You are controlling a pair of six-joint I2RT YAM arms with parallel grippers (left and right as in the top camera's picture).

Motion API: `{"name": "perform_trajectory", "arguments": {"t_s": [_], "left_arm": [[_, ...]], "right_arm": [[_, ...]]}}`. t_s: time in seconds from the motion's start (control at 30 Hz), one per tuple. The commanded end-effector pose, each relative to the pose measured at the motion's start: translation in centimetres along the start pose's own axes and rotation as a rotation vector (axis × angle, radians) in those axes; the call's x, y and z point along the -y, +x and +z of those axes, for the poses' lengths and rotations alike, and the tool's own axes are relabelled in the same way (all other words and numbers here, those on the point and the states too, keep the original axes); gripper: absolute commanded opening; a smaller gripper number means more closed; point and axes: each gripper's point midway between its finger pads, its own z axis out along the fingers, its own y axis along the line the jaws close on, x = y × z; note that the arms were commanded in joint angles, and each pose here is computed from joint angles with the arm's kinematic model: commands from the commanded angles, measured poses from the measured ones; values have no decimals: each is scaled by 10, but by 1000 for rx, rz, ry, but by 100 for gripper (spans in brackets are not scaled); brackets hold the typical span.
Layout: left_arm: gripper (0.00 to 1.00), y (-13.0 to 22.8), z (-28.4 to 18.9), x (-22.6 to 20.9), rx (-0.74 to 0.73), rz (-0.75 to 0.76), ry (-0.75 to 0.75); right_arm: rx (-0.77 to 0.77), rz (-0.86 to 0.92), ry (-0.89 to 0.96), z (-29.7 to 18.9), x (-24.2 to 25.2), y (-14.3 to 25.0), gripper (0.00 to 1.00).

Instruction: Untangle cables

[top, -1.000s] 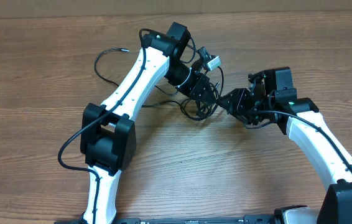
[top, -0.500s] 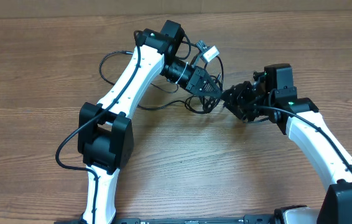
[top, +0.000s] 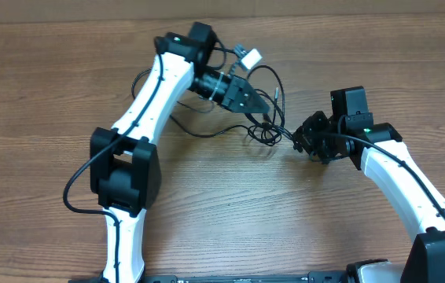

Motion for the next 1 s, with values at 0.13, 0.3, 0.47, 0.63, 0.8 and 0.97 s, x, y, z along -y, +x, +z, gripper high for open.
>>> {"name": "perform_trajectory", "arguments": {"t_s": [0.13,0.3,0.47,0.63,0.8,0.97], "left_arm": [[5,-4,-43,-18,52,-14,-105],[5,0,-55,-26,56,-31,-137],[5,0,-51,-24,46,-22,-133],[5,1,-37,-16,26,6,-103],[6,-8,-28,12,73,98,41],[6,-8,-19,16,58,118,52]], "right_arm": [[177,21,191,-7,37,-29,4],[222,23,243,-10,47,-36,4],[116,-134,34,-2,1,-24,20],[-63,-373,-275,-9,-57,10,58],[-133,-235,-248,-8,-49,20,53],[-210,-108,-269,-11,-53,32,49]]}}
